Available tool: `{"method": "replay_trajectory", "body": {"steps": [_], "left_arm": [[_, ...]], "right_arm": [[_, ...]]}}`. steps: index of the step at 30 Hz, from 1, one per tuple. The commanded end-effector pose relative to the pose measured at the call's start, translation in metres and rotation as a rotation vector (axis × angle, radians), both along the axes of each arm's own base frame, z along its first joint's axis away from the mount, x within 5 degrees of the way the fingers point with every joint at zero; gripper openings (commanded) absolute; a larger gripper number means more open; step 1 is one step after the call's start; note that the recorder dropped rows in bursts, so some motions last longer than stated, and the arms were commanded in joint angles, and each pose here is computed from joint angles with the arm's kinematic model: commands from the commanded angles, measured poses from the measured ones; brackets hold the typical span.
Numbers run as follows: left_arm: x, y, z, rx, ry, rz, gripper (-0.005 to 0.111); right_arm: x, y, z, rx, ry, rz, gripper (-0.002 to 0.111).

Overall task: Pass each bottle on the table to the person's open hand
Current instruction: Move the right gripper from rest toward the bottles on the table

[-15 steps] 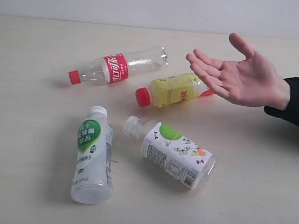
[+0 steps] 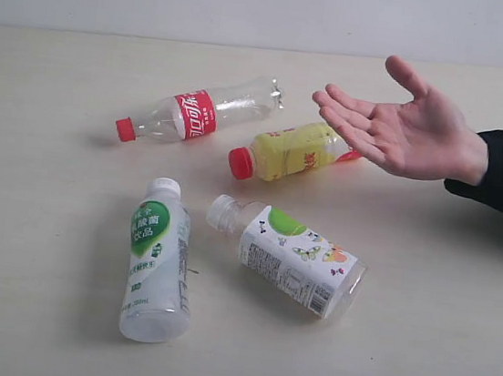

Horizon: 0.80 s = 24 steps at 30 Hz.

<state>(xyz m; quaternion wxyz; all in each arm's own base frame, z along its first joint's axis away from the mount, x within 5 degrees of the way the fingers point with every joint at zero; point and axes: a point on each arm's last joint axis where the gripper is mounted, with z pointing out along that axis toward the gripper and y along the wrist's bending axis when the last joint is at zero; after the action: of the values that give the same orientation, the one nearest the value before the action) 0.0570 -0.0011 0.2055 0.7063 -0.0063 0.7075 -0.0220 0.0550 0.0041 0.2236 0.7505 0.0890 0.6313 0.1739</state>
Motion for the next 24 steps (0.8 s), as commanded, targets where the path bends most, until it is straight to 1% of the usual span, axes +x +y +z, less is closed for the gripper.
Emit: {"method": "replay_trajectory", "body": {"steps": [1,4,8,10,11,12,13,14,15,16,17,18,19,21,22,24], "left_arm": [[-0.001,0.0,0.0,-0.005,-0.007,-0.003,0.0],[-0.001,0.0,0.0,-0.005,-0.007,-0.003,0.0],[-0.001,0.0,0.0,-0.005,-0.007,-0.003,0.0],[-0.001,0.0,0.0,-0.005,-0.007,-0.003,0.0],[-0.001,0.0,0.0,-0.005,-0.007,-0.003,0.0],[-0.001,0.0,0.0,-0.005,-0.007,-0.003,0.0],[-0.001,0.0,0.0,-0.005,-0.007,-0.003,0.0],[-0.001,0.0,0.0,-0.005,-0.007,-0.003,0.0],[-0.001,0.0,0.0,-0.005,-0.007,-0.003,0.0],[-0.001,0.0,0.0,-0.005,-0.007,-0.003,0.0],[-0.001,0.0,0.0,-0.005,-0.007,-0.003,0.0],[-0.001,0.0,0.0,-0.005,-0.007,-0.003,0.0],[-0.001,0.0,0.0,-0.005,-0.007,-0.003,0.0],[-0.001,0.0,0.0,-0.005,-0.007,-0.003,0.0],[-0.001,0.0,0.0,-0.005,-0.007,-0.003,0.0],[-0.001,0.0,0.0,-0.005,-0.007,-0.003,0.0]], "right_arm": [[-0.002,-0.004,0.008,0.109,-0.097,-0.018,0.0],[-0.004,-0.006,0.014,0.118,-0.168,-0.035,0.0],[-0.011,-0.011,0.028,0.171,-0.345,-0.067,0.0],[-0.011,-0.011,0.029,0.222,-0.349,-0.046,0.0],[-0.007,-0.008,0.032,0.262,-0.293,-0.002,0.0],[-0.004,-0.006,0.035,0.272,-0.259,0.019,0.0],[0.005,0.001,0.045,0.205,-0.19,0.061,0.0],[0.011,0.005,0.049,0.143,-0.156,0.082,0.0],[0.026,0.016,0.06,0.064,-0.083,0.158,0.0],[0.034,0.021,0.067,0.022,-0.046,0.202,0.0],[0.051,0.032,0.075,-0.069,0.042,0.287,0.0],[0.06,0.036,0.078,-0.103,0.084,0.322,0.0],[0.083,0.045,0.081,-0.156,0.205,0.397,0.0],[0.116,0.058,0.081,-0.209,0.377,0.53,0.0],[0.134,0.065,0.081,-0.213,0.455,0.603,0.0],[0.161,0.076,0.079,-0.166,0.545,0.727,0.0]]}}
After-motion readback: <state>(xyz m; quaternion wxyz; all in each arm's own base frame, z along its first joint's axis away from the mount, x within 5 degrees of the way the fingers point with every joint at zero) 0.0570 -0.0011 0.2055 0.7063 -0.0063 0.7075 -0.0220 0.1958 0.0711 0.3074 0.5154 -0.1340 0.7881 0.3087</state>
